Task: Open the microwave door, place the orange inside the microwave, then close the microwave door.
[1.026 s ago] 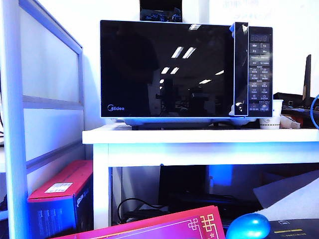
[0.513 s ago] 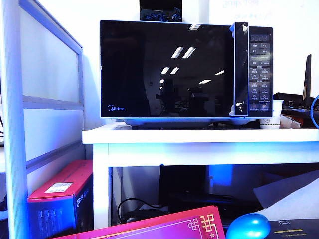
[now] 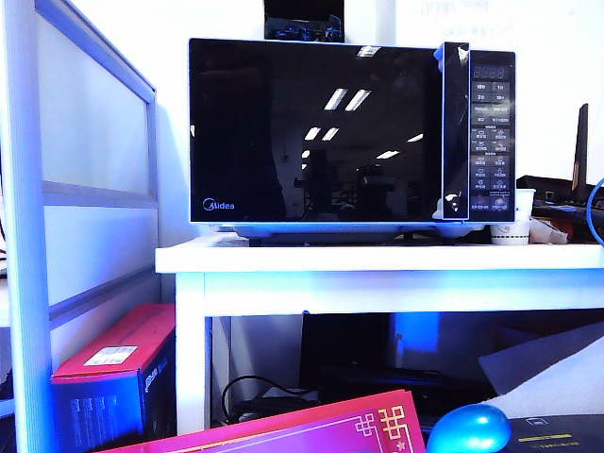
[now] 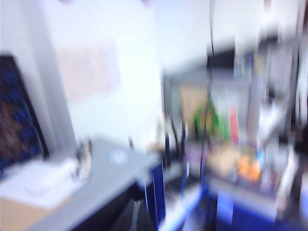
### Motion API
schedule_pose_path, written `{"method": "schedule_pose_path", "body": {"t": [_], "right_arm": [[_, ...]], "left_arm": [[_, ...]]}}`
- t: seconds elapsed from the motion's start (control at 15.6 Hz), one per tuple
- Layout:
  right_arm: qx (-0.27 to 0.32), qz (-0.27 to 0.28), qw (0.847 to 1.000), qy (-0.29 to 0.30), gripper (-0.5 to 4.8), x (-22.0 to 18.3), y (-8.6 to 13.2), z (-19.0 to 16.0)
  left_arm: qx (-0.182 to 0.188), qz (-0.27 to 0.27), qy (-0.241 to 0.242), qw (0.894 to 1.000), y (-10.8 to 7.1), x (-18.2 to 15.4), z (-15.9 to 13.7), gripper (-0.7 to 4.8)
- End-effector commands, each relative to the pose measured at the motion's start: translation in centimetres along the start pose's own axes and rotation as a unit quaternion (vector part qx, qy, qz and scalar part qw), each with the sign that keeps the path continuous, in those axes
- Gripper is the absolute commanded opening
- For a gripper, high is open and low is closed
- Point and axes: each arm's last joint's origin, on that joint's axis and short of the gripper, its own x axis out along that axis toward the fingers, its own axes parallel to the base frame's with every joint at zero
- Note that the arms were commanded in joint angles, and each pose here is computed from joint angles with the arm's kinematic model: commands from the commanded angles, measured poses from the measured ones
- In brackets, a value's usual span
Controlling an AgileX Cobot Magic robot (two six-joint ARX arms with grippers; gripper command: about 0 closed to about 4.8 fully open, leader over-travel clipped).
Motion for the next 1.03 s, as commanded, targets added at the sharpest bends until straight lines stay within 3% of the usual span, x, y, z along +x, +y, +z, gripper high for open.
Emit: {"method": "schedule_pose_path", "body": {"t": [0.06,0.26,0.64,0.77,1.03], "right_arm": [[0.002,0.000,1.000,-0.002,-0.01,0.1,0.0,-0.1],[0.002,0.000,1.000,-0.002,-0.01,0.1,0.0,-0.1],[0.002,0.000,1.000,-0.001,-0.01,0.1,0.0,-0.1],[0.002,0.000,1.000,-0.001,-0.01,0.1,0.0,-0.1],[0.002,0.000,1.000,-0.001,-0.01,0.1,0.0,-0.1]], "left_arm": [[-0.011,-0.018,-0.058,0.998,0.8,-1.2,-0.4,-0.05],[0.002,0.007,-0.066,0.998,1.8,-3.1,-4.9,-0.05],[0.002,0.105,0.033,0.994,2.4,-6.2,-21.2,-0.05],[-0.006,0.129,0.074,0.989,2.6,-6.7,-25.8,-0.05],[-0.063,0.194,0.051,0.978,2.8,-8.8,-33.9,-0.05]]}}
